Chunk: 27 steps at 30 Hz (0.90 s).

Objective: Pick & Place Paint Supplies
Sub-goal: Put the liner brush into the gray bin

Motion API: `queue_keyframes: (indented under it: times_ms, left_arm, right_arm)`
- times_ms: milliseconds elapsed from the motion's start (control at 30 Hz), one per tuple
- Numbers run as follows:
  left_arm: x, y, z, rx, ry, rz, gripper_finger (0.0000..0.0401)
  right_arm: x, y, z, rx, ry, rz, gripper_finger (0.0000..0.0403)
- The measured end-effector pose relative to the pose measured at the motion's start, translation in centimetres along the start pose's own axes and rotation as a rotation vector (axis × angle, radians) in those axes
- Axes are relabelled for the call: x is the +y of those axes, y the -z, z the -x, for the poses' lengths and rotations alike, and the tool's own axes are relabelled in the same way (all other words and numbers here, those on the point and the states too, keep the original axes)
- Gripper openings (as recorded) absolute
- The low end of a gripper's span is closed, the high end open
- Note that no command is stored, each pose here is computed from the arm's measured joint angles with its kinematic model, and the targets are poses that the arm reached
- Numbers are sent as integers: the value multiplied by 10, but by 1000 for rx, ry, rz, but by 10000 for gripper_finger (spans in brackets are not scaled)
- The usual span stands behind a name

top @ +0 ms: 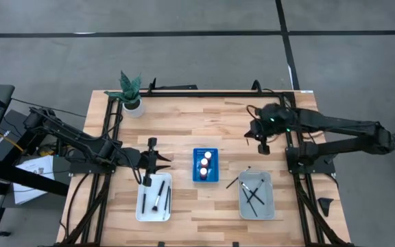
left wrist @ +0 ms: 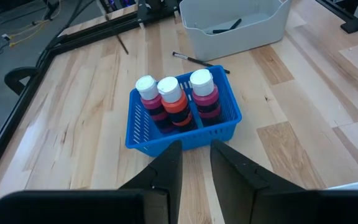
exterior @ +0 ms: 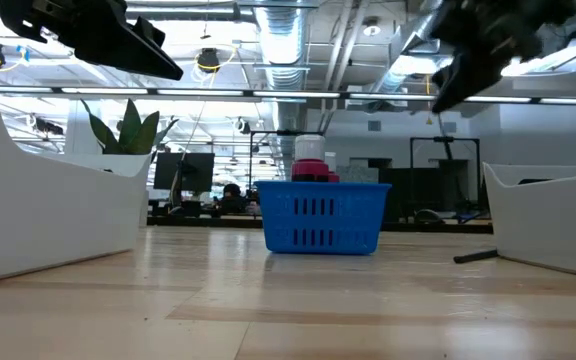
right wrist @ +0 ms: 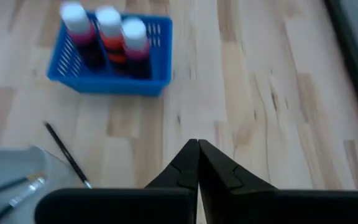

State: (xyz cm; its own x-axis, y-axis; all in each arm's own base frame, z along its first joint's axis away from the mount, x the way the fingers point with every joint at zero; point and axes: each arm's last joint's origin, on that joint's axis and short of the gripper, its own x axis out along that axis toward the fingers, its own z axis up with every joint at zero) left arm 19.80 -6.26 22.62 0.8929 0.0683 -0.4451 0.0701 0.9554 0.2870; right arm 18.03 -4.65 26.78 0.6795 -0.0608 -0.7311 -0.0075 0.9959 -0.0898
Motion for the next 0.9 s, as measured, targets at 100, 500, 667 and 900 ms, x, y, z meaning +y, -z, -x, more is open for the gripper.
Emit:
queue_keyframes:
  times_ms: [100,500,667,900]
  left_arm:
    - [0,0,0,0,0,0,76]
    - [0,0,0,-3,0,1,76]
    - [0,-1,0,-11,-1,5,76]
    - [0,-2,0,-17,-2,7,76]
  right_arm:
    - [17,-3,15,-59,26,-3,0]
    - [81,-5,44,-219,-26,-35,0]
    - [105,-8,51,-302,-56,-24,0]
    - [134,-3,57,-320,-148,-51,0]
